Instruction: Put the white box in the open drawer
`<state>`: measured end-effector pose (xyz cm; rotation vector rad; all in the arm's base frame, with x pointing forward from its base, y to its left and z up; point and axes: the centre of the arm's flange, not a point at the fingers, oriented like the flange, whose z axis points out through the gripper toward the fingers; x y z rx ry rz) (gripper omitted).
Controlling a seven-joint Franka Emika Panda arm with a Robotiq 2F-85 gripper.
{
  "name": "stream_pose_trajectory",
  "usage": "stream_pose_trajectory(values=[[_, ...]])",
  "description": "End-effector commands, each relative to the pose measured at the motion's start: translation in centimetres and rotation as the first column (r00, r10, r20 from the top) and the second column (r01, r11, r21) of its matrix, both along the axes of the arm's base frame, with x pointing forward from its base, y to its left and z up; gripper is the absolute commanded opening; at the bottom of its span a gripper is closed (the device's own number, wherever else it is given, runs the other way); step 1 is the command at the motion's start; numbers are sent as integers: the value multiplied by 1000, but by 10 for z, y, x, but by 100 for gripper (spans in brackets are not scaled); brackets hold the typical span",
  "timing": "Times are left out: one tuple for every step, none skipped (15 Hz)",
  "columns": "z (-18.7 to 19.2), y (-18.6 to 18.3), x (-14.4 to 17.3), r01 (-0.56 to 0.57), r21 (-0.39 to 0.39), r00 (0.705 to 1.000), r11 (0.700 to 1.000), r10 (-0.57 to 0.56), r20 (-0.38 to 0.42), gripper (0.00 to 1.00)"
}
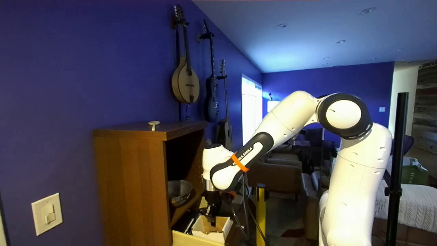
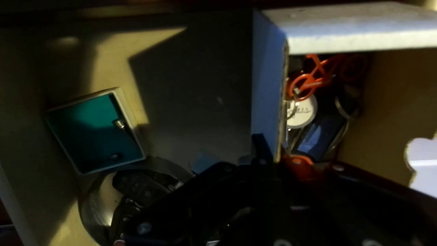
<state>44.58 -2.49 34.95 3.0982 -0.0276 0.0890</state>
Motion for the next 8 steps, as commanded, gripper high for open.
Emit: stream_pose_trajectory(values=[[-8, 11, -12, 14, 63, 1000, 998, -13, -16, 1], [-10, 10, -13, 16, 61, 1000, 998, -14, -18, 1], [-14, 8, -14, 12, 55, 1000, 998, -12, -11, 1], [-18, 7, -14, 12, 55, 1000, 998, -12, -9, 1], [-22, 5, -14, 13, 63, 1000, 998, -14, 6, 1], [-26, 5, -14, 21, 73, 999, 997, -23, 27, 1], [-28, 4, -15, 34, 85, 998, 996, -38, 50, 1], [-31, 3, -16, 40, 93, 996, 995, -47, 72, 1]])
